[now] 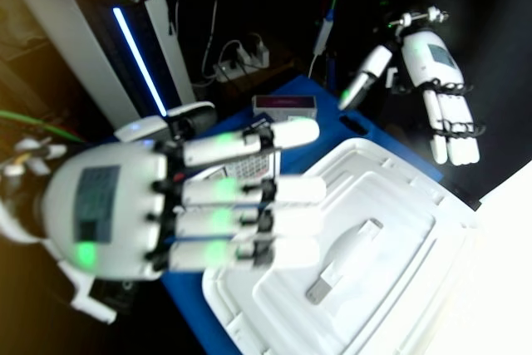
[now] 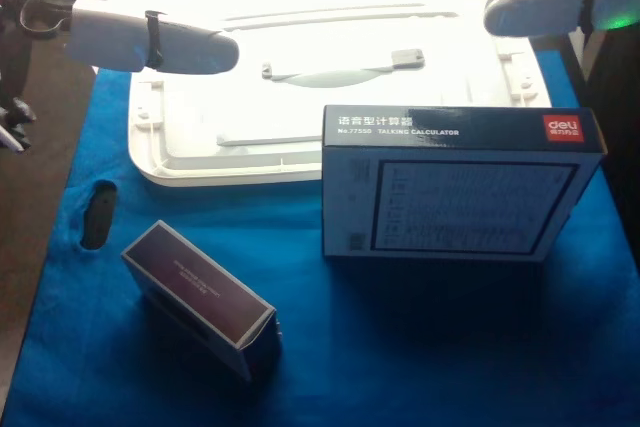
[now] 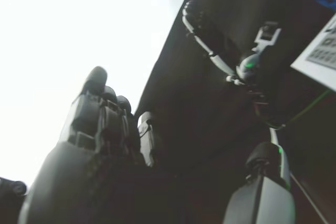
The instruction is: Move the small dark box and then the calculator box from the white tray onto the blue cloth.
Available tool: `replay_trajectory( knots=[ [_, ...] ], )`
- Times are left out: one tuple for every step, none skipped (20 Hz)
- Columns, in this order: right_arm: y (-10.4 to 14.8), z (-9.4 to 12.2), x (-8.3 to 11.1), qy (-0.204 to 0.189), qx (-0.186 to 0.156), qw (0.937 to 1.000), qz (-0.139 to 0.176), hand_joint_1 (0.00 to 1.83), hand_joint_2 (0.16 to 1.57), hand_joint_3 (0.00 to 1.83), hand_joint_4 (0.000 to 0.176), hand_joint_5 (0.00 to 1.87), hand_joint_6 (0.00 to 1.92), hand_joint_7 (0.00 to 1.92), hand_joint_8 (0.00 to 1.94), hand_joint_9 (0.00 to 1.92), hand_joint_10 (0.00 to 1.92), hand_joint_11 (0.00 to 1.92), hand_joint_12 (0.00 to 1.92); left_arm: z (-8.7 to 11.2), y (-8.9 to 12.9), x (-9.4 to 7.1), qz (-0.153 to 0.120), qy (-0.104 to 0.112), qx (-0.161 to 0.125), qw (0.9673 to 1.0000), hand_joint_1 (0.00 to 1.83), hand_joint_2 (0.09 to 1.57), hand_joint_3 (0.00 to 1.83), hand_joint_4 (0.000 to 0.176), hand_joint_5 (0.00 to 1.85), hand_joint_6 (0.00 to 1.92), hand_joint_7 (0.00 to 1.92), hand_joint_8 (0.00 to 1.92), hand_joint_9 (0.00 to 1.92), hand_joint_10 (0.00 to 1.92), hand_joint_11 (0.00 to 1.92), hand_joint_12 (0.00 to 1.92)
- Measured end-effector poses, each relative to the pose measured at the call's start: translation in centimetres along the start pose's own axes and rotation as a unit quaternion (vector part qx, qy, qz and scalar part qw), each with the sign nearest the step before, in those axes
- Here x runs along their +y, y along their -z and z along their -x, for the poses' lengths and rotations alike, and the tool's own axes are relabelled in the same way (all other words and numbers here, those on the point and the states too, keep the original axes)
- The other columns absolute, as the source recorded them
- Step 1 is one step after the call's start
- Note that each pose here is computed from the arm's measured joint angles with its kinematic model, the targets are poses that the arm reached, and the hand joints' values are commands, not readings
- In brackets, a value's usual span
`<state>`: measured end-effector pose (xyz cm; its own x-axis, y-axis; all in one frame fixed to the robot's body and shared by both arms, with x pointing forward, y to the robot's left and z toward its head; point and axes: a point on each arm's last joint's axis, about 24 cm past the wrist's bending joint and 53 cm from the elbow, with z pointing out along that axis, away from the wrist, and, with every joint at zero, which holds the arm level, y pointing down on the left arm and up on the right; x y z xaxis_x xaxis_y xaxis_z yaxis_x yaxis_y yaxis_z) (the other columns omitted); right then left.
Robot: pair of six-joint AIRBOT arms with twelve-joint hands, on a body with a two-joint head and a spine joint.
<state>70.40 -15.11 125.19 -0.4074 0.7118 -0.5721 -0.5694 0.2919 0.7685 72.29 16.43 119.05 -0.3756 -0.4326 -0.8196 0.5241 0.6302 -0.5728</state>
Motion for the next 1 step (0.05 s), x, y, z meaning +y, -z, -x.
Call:
replay_trajectory(
  knots=[
    [-0.04,-0.19,0.30,0.004,0.004,1.0000,0.005,0.65,0.63,0.00,0.176,0.00,0.00,0.00,0.00,0.00,0.00,0.00,0.33,0.95,0.41,-2.10,-0.033,0.005,-0.024,0.9992,0.26,0.78,0.00,0.092,0.02,0.01,0.07,0.01,0.00,0.00,0.00,0.00]
  ],
)
